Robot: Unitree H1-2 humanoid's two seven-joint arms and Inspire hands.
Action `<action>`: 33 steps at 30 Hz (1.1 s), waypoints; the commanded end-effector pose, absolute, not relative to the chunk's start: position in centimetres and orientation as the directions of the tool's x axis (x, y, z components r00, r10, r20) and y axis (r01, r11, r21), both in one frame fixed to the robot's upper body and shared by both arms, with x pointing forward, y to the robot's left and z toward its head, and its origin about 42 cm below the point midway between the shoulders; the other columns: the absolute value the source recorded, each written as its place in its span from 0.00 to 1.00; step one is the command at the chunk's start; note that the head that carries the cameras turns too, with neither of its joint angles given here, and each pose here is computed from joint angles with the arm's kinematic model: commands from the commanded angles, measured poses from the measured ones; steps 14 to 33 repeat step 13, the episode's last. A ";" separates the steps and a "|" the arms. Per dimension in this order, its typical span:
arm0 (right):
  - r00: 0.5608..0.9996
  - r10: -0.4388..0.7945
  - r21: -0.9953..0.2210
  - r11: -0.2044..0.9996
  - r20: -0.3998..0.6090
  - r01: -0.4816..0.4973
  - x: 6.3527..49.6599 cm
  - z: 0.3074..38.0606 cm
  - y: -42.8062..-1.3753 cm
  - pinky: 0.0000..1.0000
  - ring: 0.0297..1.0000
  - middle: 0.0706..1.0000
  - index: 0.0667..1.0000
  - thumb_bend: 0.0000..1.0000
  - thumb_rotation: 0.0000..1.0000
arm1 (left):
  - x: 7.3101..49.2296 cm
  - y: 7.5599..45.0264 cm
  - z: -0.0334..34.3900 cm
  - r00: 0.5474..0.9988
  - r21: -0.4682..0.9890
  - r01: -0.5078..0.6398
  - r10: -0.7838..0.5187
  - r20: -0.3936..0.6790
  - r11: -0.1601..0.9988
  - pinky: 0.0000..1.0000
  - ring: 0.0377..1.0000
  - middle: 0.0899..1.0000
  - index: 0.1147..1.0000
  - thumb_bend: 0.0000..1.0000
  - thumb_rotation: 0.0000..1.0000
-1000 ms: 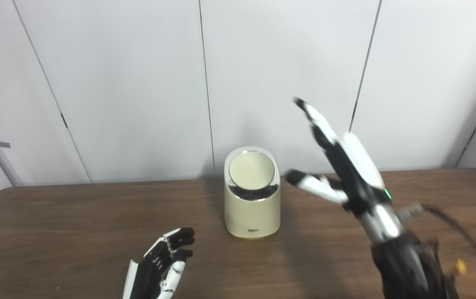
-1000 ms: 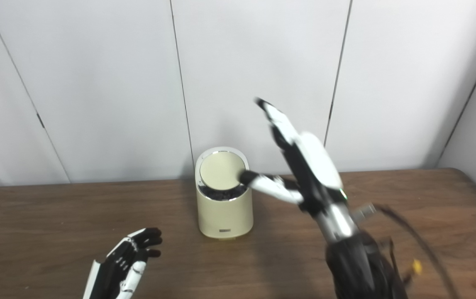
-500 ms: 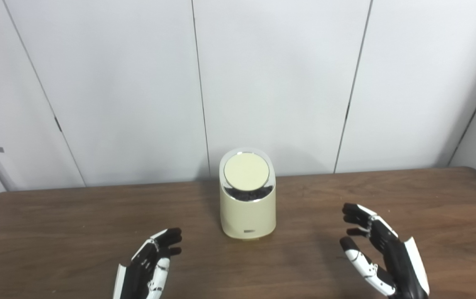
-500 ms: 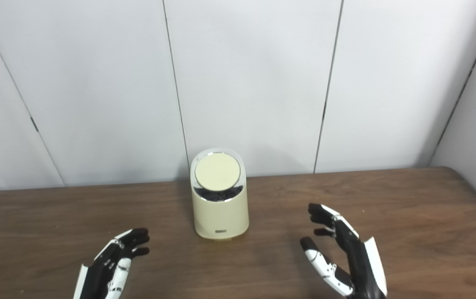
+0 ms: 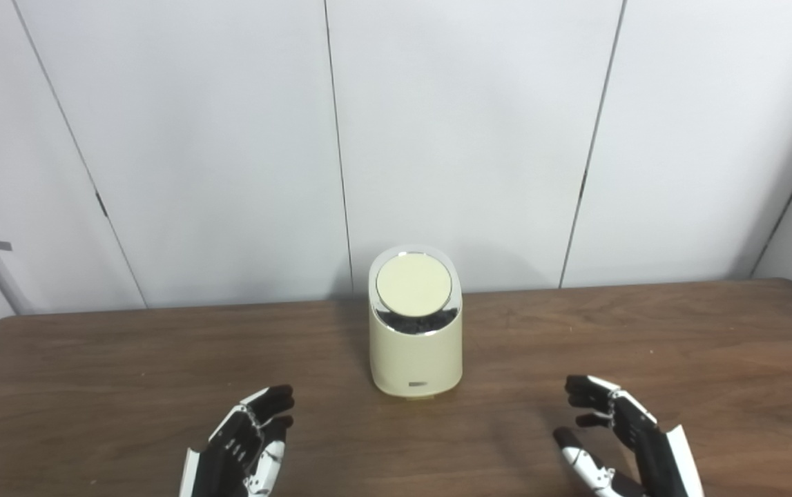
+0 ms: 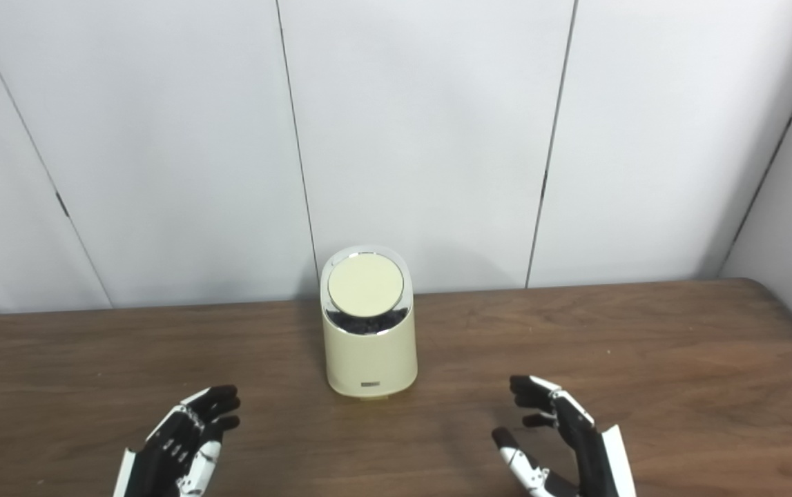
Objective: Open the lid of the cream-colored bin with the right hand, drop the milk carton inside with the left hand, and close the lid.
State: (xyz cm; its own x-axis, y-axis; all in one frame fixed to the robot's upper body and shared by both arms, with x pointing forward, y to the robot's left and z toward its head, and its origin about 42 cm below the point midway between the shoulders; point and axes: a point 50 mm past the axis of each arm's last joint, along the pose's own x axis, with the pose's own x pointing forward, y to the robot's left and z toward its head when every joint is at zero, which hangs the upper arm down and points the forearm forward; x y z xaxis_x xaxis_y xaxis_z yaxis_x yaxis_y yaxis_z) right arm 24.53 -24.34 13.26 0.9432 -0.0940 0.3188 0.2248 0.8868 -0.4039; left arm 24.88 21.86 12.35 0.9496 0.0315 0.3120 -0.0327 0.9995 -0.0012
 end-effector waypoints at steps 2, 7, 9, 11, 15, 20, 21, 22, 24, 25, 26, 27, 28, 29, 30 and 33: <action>0.911 -0.067 -0.442 0.859 0.407 0.261 25.3 14.4 -24.1 0.56 0.67 0.67 0.65 0.30 0.45 | 24.7 22.0 13.4 0.938 0.012 -0.037 0.031 0.347 0.999 0.72 0.77 0.76 0.72 0.24 0.35; 0.914 -0.074 -0.448 0.854 0.400 0.265 25.3 14.5 -23.9 0.54 0.65 0.66 0.64 0.29 0.36 | 24.6 22.0 13.6 0.937 0.025 -0.044 0.033 0.349 0.999 0.72 0.76 0.76 0.72 0.24 0.33; 0.917 -0.072 -0.457 0.850 0.392 0.262 25.3 14.6 -23.8 0.53 0.65 0.66 0.64 0.28 0.36 | 24.6 22.0 13.7 0.937 0.030 -0.044 0.030 0.349 0.999 0.71 0.76 0.76 0.72 0.23 0.31; 0.919 -0.072 -0.461 0.848 0.388 0.261 25.2 14.6 -23.7 0.53 0.65 0.66 0.64 0.28 0.36 | 24.6 22.0 13.7 0.936 0.038 -0.048 0.031 0.350 0.998 0.70 0.75 0.75 0.71 0.22 0.26; 0.920 -0.076 -0.457 0.850 0.384 0.261 25.2 14.7 -23.6 0.53 0.65 0.66 0.64 0.28 0.33 | 24.6 22.1 13.7 0.937 0.044 -0.052 0.033 0.348 0.998 0.69 0.75 0.75 0.71 0.22 0.22; 0.920 -0.076 -0.457 0.850 0.384 0.261 25.2 14.7 -23.6 0.53 0.65 0.66 0.64 0.28 0.33 | 24.6 22.1 13.7 0.937 0.044 -0.052 0.033 0.348 0.998 0.69 0.75 0.75 0.71 0.22 0.22; 0.920 -0.076 -0.457 0.850 0.384 0.261 25.2 14.7 -23.6 0.53 0.65 0.66 0.64 0.28 0.33 | 24.6 22.1 13.7 0.937 0.044 -0.052 0.033 0.348 0.998 0.69 0.75 0.75 0.71 0.22 0.22; 0.920 -0.076 -0.457 0.850 0.384 0.261 25.2 14.7 -23.6 0.53 0.65 0.66 0.64 0.28 0.33 | 24.6 22.1 13.7 0.937 0.044 -0.052 0.033 0.348 0.998 0.69 0.75 0.75 0.71 0.22 0.22; 0.920 -0.076 -0.457 0.850 0.384 0.261 25.2 14.7 -23.6 0.53 0.65 0.66 0.64 0.28 0.33 | 24.6 22.1 13.7 0.937 0.044 -0.052 0.033 0.348 0.998 0.69 0.75 0.75 0.71 0.22 0.22; 0.920 -0.076 -0.457 0.850 0.384 0.261 25.2 14.7 -23.6 0.53 0.65 0.66 0.64 0.28 0.33 | 24.6 22.1 13.7 0.937 0.044 -0.052 0.033 0.348 0.998 0.69 0.75 0.75 0.71 0.22 0.22; 0.920 -0.076 -0.457 0.850 0.384 0.261 25.2 14.7 -23.6 0.53 0.65 0.66 0.64 0.28 0.33 | 24.6 22.1 13.7 0.937 0.044 -0.052 0.033 0.348 0.998 0.69 0.75 0.75 0.71 0.22 0.22; 0.920 -0.076 -0.457 0.850 0.384 0.261 25.2 14.7 -23.6 0.53 0.65 0.66 0.64 0.28 0.33 | 24.6 22.1 13.7 0.937 0.044 -0.052 0.033 0.348 0.998 0.69 0.75 0.75 0.71 0.22 0.22; 0.920 -0.076 -0.457 0.850 0.384 0.261 25.2 14.7 -23.6 0.53 0.65 0.66 0.64 0.28 0.33 | 24.6 22.1 13.7 0.937 0.044 -0.052 0.033 0.348 0.998 0.69 0.75 0.75 0.71 0.22 0.22; 0.920 -0.076 -0.457 0.850 0.384 0.261 25.2 14.7 -23.6 0.53 0.65 0.66 0.64 0.28 0.33 | 24.6 22.1 13.7 0.937 0.044 -0.052 0.033 0.348 0.998 0.69 0.75 0.75 0.71 0.22 0.22; 0.920 -0.076 -0.457 0.850 0.384 0.261 25.2 14.7 -23.6 0.53 0.65 0.66 0.64 0.28 0.33 | 24.6 22.1 13.7 0.937 0.044 -0.052 0.033 0.348 0.998 0.69 0.75 0.75 0.71 0.22 0.22; 0.920 -0.076 -0.457 0.850 0.384 0.261 25.2 14.7 -23.6 0.53 0.65 0.66 0.64 0.28 0.33 | 24.6 22.1 13.7 0.937 0.044 -0.052 0.033 0.348 0.998 0.69 0.75 0.75 0.71 0.22 0.22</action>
